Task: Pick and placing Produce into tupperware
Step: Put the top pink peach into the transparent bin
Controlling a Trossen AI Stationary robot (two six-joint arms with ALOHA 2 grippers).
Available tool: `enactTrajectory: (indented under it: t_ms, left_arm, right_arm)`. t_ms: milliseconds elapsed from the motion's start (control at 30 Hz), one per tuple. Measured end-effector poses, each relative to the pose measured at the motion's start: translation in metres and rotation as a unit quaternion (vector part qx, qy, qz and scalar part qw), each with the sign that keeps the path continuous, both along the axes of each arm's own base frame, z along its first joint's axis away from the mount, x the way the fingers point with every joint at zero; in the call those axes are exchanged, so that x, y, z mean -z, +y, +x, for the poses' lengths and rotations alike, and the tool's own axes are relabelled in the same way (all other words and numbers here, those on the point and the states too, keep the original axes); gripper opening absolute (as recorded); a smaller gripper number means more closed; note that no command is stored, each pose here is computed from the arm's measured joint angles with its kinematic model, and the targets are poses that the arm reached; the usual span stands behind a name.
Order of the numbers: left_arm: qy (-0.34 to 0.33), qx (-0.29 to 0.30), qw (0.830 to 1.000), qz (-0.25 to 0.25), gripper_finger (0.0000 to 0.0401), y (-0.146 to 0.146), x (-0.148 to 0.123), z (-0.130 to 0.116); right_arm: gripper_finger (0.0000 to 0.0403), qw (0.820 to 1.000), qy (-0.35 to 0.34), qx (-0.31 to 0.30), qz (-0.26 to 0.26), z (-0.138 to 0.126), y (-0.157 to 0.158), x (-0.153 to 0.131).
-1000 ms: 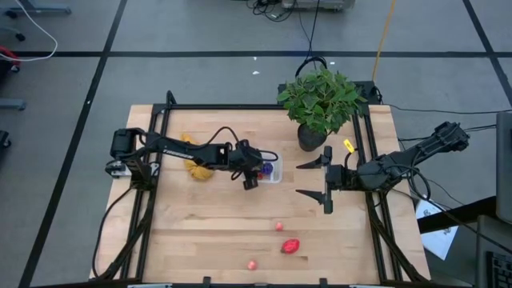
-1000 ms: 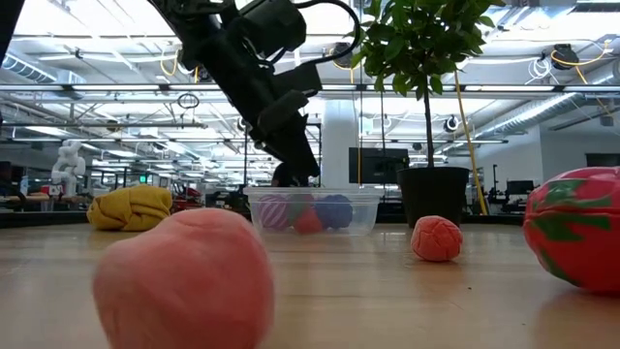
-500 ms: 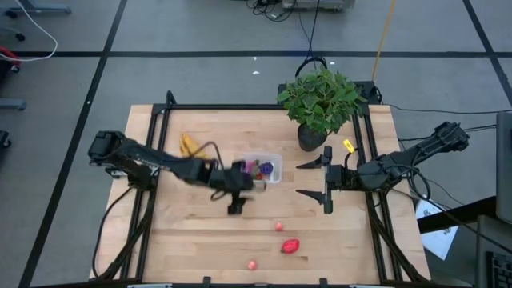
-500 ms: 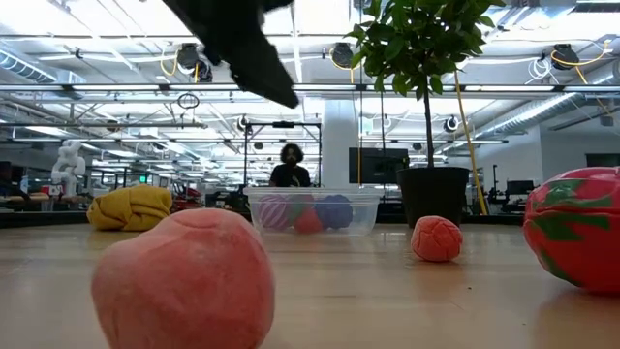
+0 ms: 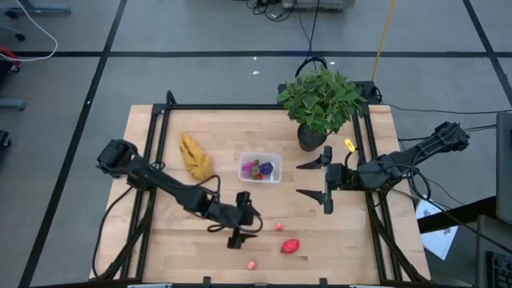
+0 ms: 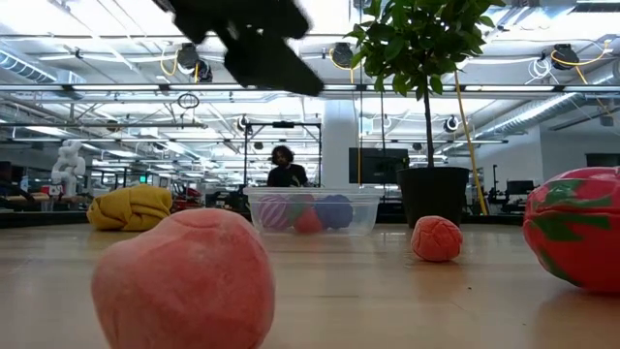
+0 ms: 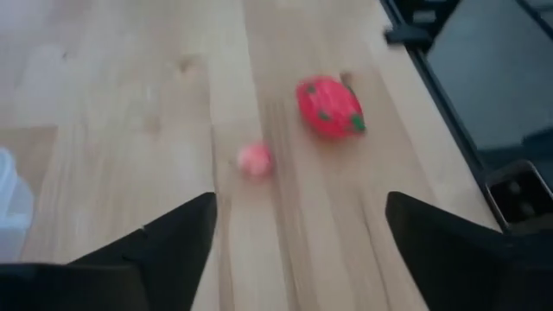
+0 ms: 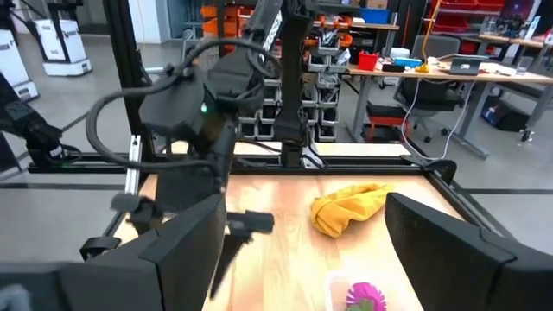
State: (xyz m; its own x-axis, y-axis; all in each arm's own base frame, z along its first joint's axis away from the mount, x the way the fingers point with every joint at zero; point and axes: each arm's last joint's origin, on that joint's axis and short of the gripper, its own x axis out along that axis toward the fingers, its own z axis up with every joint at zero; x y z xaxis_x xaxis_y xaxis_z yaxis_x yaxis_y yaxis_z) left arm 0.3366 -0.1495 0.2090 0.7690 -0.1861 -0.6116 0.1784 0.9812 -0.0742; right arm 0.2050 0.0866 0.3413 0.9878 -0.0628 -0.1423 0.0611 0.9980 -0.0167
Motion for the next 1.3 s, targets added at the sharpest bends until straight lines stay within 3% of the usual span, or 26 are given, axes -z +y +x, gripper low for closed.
enactTrajectory:
  t_ms: [200,467,800,1300]
  left_arm:
    - [-0.033,-0.014,0.999,-0.010,0.0396,0.003,0.015,0.018]
    - [-0.031,-0.020,0.999,-0.003,0.0377,0.004,0.045,0.037]
    - [-0.012,-0.009,0.999,0.030,0.0386,-0.002,0.068,0.070]
    - [0.010,-0.025,1.000,0.014,0.0385,0.009,0.090,0.078]
  right_arm:
    - [0.0309,1.000,-0.001,0.000,0.005,0.000,0.000,0.000]
    - [0.0309,1.000,-0.001,-0.001,0.002,0.000,0.000,0.000]
    - [0.0309,1.000,-0.001,-0.001,0.001,0.000,0.000,0.000]
    - [0.0309,1.000,-0.001,-0.002,0.001,0.000,0.001,0.000]
